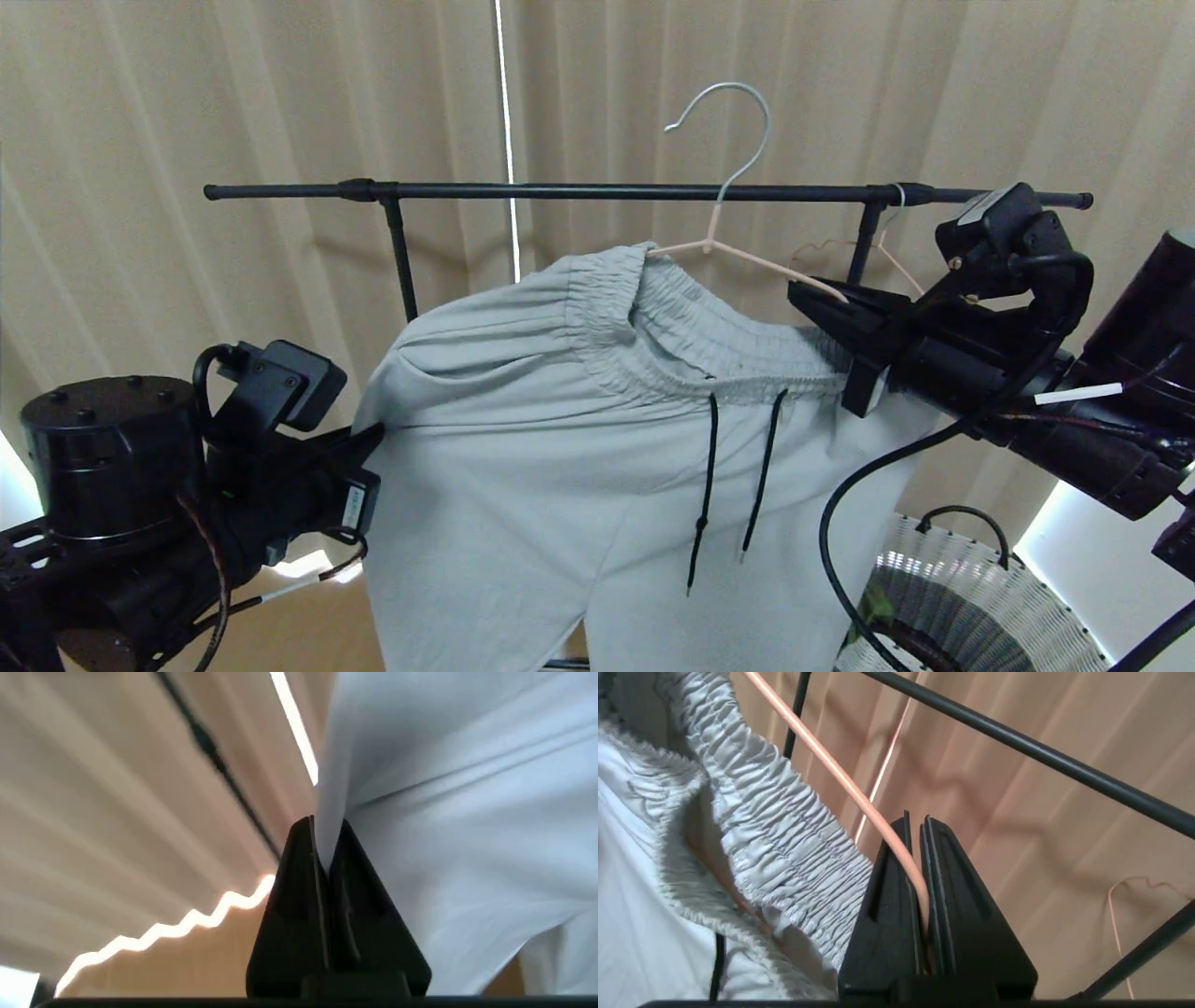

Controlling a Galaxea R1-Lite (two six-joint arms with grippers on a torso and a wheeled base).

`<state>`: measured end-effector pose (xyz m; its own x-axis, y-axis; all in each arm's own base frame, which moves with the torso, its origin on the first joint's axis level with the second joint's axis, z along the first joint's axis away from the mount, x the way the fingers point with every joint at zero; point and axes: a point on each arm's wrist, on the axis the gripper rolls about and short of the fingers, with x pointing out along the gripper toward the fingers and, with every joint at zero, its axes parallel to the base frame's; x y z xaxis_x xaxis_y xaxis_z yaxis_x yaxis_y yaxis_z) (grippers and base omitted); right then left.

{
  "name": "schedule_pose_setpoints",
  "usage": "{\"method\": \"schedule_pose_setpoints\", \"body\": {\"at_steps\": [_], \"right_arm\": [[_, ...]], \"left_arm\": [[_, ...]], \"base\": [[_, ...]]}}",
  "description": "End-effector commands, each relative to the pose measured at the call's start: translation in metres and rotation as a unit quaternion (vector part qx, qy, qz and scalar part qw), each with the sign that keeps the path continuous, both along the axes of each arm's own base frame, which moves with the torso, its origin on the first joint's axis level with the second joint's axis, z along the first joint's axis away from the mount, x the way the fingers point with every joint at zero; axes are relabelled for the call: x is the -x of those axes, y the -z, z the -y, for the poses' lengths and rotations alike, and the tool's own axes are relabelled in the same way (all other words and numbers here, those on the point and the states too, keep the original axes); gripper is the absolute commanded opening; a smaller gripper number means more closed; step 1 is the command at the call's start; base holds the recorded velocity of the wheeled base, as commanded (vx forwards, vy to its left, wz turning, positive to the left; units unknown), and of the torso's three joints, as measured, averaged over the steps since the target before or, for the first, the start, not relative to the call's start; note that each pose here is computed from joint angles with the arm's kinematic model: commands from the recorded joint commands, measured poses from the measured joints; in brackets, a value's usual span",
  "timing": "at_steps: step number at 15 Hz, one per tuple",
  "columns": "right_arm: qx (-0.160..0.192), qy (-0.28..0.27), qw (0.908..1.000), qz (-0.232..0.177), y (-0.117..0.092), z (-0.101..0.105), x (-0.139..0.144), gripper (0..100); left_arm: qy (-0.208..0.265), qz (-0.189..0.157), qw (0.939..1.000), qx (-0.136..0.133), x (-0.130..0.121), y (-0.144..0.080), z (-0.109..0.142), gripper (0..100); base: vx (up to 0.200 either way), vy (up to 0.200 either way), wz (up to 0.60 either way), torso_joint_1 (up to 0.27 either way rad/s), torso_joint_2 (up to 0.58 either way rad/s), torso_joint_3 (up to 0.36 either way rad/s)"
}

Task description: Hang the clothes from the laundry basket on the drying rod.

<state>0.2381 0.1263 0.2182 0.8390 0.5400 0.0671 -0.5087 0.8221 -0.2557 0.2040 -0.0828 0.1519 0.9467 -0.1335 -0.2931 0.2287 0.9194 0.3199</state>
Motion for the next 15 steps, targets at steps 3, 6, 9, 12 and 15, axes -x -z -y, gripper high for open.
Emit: {"method": "schedule_pose_setpoints", "body": {"at_steps": [3,6,9,12,15], "right_arm": [[0.002,0.037,0.9993,0.0,0.0,0.017,-0.01,0],[0.003,0.037,0.9993,-0.002,0.001,0.017,-0.01,0],[0.003,0.037,0.9993,-0.003,0.002,0.016,-0.011,0],[0.007,0.038,0.9992,-0.007,0.005,0.017,-0.01,0],[0.014,0.054,0.9982,-0.021,0.011,0.025,-0.011,0]], "left_arm": [[-0.054,-0.02,0.9973,-0.044,0.001,0.012,-0.03,0],[-0.055,-0.019,0.997,-0.052,0.001,0.012,-0.031,0],[-0.044,-0.012,0.9977,-0.049,0.003,0.009,-0.027,0],[-0.025,0.019,0.999,-0.031,0.017,-0.004,-0.024,100],[-0.017,0.068,0.9961,0.054,0.036,-0.027,-0.031,100]], "base": [[0.0,0.0,0.0,0.0,0.0,0.0],[0.0,0.0,0.0,0.0,0.0,0.0],[0.0,0.0,0.0,0.0,0.0,0.0],[0.0,0.0,0.0,0.0,0.0,0.0],[0.0,0.0,0.0,0.0,0.0,0.0]]}}
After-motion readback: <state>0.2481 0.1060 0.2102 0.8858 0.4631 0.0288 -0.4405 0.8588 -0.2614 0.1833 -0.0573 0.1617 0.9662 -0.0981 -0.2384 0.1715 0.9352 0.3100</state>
